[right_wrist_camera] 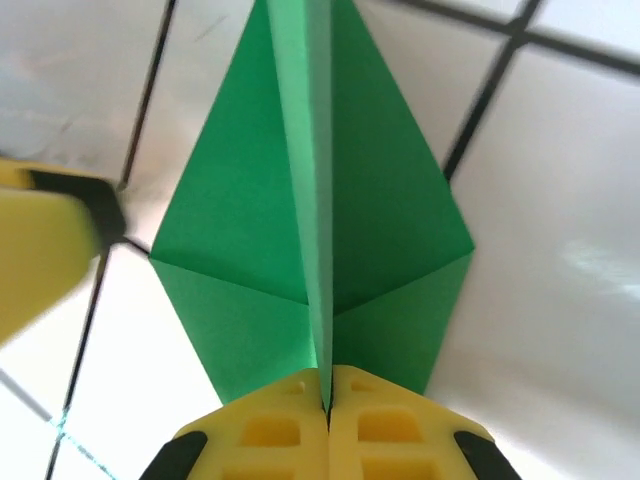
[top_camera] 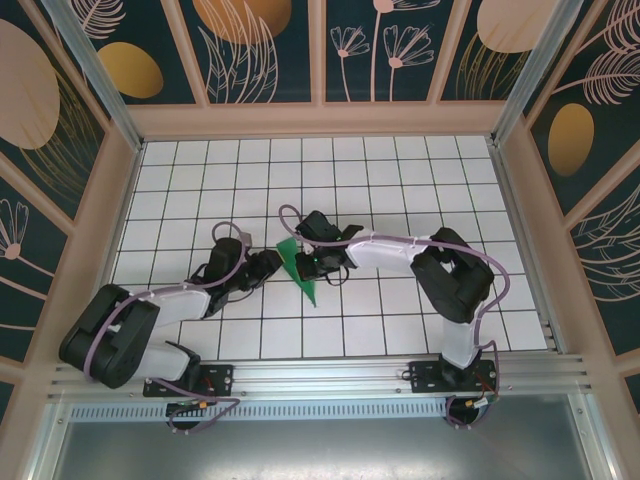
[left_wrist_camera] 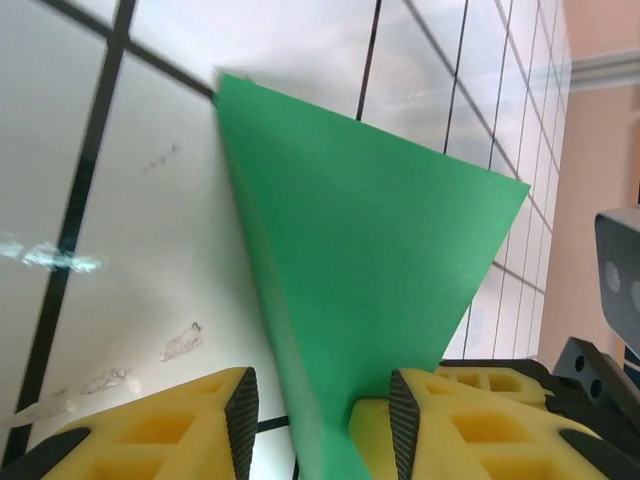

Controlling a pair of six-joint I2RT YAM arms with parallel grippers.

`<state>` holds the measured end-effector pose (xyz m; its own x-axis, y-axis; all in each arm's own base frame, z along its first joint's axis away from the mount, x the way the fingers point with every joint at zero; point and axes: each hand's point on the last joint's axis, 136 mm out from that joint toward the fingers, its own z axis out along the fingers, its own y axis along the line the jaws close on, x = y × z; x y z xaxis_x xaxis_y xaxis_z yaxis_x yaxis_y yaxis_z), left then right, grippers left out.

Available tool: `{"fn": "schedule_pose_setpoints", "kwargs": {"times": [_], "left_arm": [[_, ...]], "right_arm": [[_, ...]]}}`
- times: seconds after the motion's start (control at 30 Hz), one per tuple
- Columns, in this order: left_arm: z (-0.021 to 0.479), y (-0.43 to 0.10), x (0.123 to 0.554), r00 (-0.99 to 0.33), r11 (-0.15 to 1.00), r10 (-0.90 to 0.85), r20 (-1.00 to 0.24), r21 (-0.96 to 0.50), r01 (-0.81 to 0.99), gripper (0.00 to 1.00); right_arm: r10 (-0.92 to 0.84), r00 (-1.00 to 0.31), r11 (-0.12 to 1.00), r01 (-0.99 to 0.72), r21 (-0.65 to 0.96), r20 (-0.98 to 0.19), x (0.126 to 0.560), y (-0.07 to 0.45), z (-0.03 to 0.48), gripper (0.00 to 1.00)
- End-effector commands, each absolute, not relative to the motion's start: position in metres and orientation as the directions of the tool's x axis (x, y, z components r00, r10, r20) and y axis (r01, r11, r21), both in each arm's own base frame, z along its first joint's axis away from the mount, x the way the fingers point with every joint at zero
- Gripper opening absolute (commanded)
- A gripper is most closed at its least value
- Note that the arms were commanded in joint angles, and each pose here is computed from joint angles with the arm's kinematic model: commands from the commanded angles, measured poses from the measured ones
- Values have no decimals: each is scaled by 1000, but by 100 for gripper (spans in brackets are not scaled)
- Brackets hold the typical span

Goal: Fold a paper plane with a square sheet of paper (pick it up from the middle)
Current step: Move the paper plane to the center of the table.

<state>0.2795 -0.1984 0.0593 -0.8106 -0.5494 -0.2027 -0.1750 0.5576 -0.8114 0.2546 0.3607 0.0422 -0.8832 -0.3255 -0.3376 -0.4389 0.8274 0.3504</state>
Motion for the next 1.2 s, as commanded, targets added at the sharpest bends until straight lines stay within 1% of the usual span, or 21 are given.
{"fn": "schedule_pose_setpoints", "kwargs": {"times": [0.0, 0.07, 0.1, 0.2, 0.37, 0.43, 0.57, 0.6, 0.73, 0.8, 0.83, 0.87, 0.97, 1.03, 1.17], "left_arm": [[68, -181, 285, -754, 598, -597, -273, -778, -192, 44], [74, -176, 287, -738, 617, -603, -304, -764, -190, 45], [76, -175, 287, -735, 622, -602, -313, -761, -184, 45], [79, -175, 287, -735, 623, -598, -320, -762, -175, 45], [77, -178, 285, -747, 620, -588, -310, -766, -170, 45], [76, -177, 284, -748, 618, -588, -307, -767, -171, 45], [74, -178, 283, -753, 618, -585, -302, -767, -173, 45], [74, -179, 283, -755, 617, -583, -300, -768, -171, 45], [73, -183, 284, -763, 611, -576, -293, -774, -164, 45], [72, -186, 285, -771, 608, -569, -286, -777, -160, 45], [72, -187, 285, -775, 607, -565, -282, -778, -160, 45], [72, -188, 285, -777, 605, -564, -280, -780, -158, 45], [71, -191, 286, -783, 600, -559, -272, -784, -156, 45], [70, -192, 286, -787, 600, -555, -268, -785, -155, 45], [69, -194, 287, -793, 596, -550, -263, -789, -151, 46]], "right_arm": [[-241, -884, 942, -312, 121, -400, 281, 316, 64, 1], [-210, -876, 968, -248, 32, -434, 291, 297, 73, 1], [-196, -874, 973, -230, 24, -444, 294, 292, 76, 2], [-136, -896, 985, -168, 39, -423, 303, 280, 68, 3], [-99, -913, 988, -136, 67, -396, 310, 279, 54, 7], [-94, -917, 988, -133, 74, -387, 311, 280, 50, 13], [-95, -924, 986, -138, 90, -370, 310, 281, 43, 17], [-101, -926, 986, -142, 88, -364, 310, 281, 41, 21], [-122, -928, 983, -161, 83, -351, 308, 285, 36, 23], [-133, -922, 984, -167, 64, -363, 309, 287, 41, 23], [-140, -918, 984, -172, 54, -371, 310, 288, 44, 25], [-145, -914, 982, -179, 55, -378, 311, 290, 48, 29], [-150, -908, 981, -185, 54, -392, 313, 294, 56, 31], [-152, -905, 980, -190, 57, -398, 313, 294, 60, 35], [-166, -902, 976, -207, 62, -399, 314, 298, 62, 37]]}}
